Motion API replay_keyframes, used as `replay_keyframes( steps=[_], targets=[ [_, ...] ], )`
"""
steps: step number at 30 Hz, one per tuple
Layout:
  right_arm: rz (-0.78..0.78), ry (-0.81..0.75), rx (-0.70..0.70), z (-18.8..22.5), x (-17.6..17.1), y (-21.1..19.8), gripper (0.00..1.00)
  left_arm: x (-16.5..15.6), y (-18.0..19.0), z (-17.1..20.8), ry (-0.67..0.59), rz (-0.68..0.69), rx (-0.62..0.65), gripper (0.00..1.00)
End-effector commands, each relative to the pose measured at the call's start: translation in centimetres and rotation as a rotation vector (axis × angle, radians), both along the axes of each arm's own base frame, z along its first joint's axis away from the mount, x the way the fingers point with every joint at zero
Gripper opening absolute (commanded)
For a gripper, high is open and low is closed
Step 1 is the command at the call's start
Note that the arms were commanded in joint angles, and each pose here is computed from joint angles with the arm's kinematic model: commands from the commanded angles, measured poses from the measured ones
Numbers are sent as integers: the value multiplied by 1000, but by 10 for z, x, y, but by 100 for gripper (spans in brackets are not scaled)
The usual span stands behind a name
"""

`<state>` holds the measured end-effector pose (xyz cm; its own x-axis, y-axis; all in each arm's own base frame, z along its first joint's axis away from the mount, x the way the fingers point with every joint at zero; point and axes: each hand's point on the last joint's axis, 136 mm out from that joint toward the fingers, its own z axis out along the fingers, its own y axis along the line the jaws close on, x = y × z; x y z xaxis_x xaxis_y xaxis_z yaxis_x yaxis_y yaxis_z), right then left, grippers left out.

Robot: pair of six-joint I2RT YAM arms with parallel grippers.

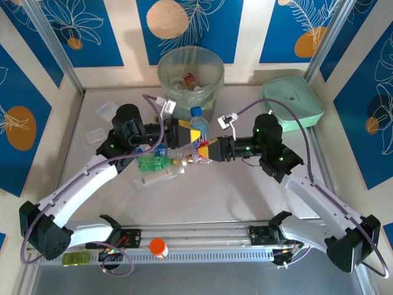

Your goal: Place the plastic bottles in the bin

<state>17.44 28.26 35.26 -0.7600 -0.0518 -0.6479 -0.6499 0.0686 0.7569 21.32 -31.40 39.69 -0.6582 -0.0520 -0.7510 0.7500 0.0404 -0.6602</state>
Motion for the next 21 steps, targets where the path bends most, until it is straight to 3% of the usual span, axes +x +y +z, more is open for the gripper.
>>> replay_keyframes(
  steps=[1,8,13,18,21],
  targets=[
    [50,5,9,-3,-7,3,46,-6,-4,18,-53,-46,-52,65],
    [40,13,3,-7,-4,4,48,-12,-11,18,-46,-97,-76,61],
    [40,18,7,-6,-3,5,52,-14,-13,17,-49,-111,-78,47],
    [32,14,4,-5,-3,4,59,-15,-13,24,-54,-120,-100,44],
    [3,4,-2,-4,-2,2,84,-15,-13,28,-53,-120,-106,44]
  ],
)
